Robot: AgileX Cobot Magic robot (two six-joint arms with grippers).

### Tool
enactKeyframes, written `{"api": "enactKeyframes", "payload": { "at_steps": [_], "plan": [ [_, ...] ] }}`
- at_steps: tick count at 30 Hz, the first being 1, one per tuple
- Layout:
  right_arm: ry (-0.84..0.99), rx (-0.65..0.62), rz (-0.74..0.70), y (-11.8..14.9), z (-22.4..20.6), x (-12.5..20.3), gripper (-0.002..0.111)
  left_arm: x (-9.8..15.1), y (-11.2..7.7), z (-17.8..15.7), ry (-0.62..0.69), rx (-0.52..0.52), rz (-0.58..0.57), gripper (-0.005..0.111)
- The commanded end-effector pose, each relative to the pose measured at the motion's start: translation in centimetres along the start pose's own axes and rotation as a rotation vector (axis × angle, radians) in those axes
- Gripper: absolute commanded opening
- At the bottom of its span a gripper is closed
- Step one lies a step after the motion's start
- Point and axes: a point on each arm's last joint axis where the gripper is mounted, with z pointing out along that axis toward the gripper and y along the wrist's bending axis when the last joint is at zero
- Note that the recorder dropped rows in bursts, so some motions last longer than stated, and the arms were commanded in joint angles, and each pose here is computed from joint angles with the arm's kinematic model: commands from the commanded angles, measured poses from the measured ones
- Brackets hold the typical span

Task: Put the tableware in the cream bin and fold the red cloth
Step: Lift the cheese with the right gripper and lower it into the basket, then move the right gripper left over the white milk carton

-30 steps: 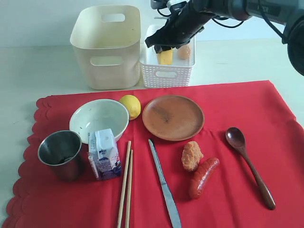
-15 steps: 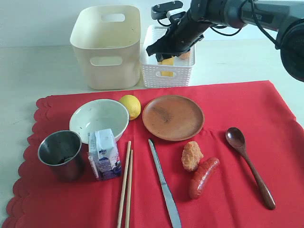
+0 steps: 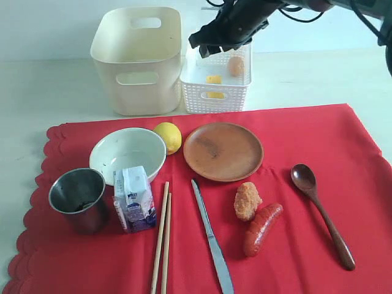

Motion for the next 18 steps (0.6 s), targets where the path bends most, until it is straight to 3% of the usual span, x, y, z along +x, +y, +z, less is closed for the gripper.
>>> {"api": "enactKeyframes", "payload": {
  "at_steps": [1, 10, 18],
  "plan": [
    [0.016, -0.006, -0.016, 0.3, -3.3, -1.0, 0.056, 0.0, 0.0, 0.0, -0.012, 0.0, 0.005, 0.0],
    [0.129, -0.055, -0.032, 1.4, -8.0, -1.1, 0.056, 0.0, 0.0, 0.0, -0.012, 0.0, 0.005, 0.0],
    [0.183, -0.119, -0.02, 2.2, -9.6, -0.9, 0.056, 0.0, 0.0, 0.0, -0.012, 0.0, 0.005, 0.0]
  ]
}}
